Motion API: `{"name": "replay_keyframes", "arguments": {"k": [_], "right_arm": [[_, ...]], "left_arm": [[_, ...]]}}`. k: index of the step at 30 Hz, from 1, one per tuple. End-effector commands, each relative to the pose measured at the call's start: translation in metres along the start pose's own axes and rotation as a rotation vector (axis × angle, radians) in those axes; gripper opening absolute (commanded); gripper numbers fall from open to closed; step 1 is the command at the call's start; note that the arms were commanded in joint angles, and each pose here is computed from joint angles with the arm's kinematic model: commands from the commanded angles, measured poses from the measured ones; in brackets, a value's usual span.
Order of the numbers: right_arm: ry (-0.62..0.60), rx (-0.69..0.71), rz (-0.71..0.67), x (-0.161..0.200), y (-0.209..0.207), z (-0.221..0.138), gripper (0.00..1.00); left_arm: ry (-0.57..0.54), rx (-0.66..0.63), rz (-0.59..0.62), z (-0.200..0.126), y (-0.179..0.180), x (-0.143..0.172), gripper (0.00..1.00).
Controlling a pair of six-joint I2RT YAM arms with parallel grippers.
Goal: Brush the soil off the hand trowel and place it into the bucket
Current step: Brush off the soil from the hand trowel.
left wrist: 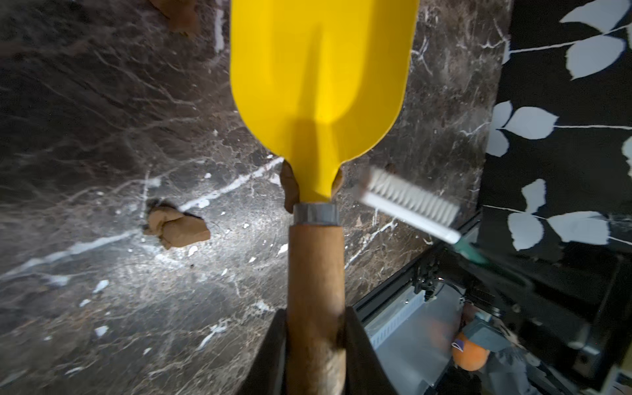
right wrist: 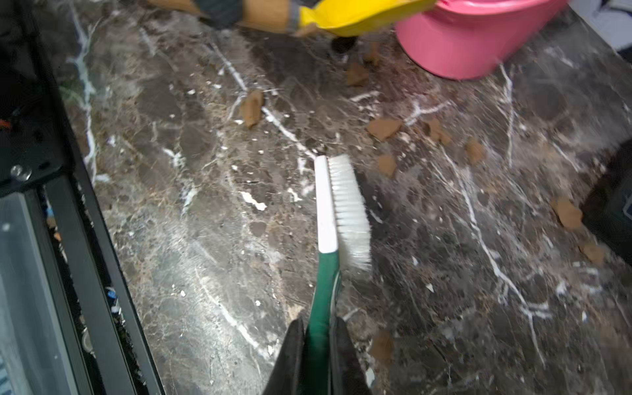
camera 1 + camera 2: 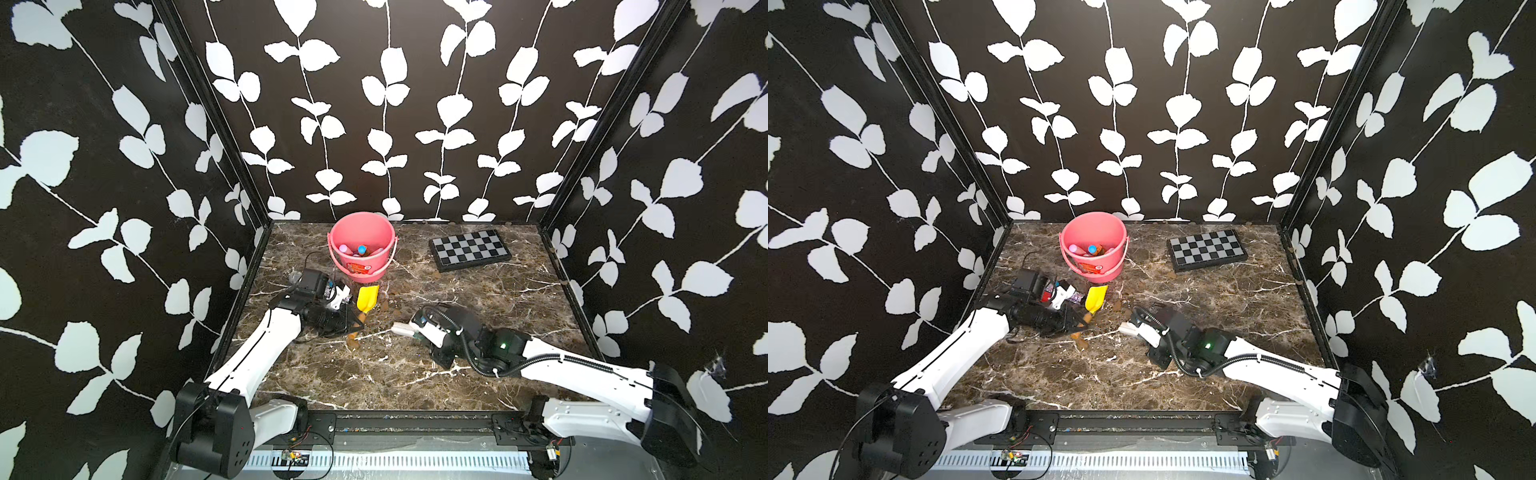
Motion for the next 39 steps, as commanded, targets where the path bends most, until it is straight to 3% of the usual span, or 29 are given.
{"name": "replay_keyframes", "arguments": {"k": [1,7,11,19,24,32,39], "right_arm": [[-0.121,0.055,-0.255,-0.042,0.004,0.002,0.0],[-0.197,0.003,-0.429,-0.065,0.021,0.017,0.0],[-0.186,0.051,-0.478,-0.071,0.014,0.024,0.0],[-0.017,0.178,-0.428,-0.049,-0.028,0.032,0.0],[0.034,0.178,-0.416,-0.027,-0.029,0.027,0.0],[-0.057,0.054,-0.428,-0.034,0.004,0.015,0.0],[-0.058,0.131,-0.504,-0.052,-0.005,0.024,0.0]], "left_arm": [[0.024,0.184,-0.145,0.008,-0.015,0.002,0.0],[0.088,0.227,-0.197,0.015,-0.012,0.013,0.0],[0.146,0.224,-0.193,0.018,-0.009,0.024,0.0],[0.161,0.204,-0.164,0.015,-0.01,0.029,0.0],[0.154,0.197,-0.145,0.013,-0.014,0.025,0.0],[0.155,0.203,-0.141,0.013,-0.02,0.019,0.0],[0.197,0.215,-0.129,0.015,-0.024,0.026,0.0]]}}
Point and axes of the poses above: each gripper's point midway between its finger pads, its own z axis out along the fingers, its own y axis along the line the jaws close on, x = y × z, the point moved 3 cm from there along -z, back along the fingers, and after that the axes turned 12 degrees about -z, right-handed, at the moved point
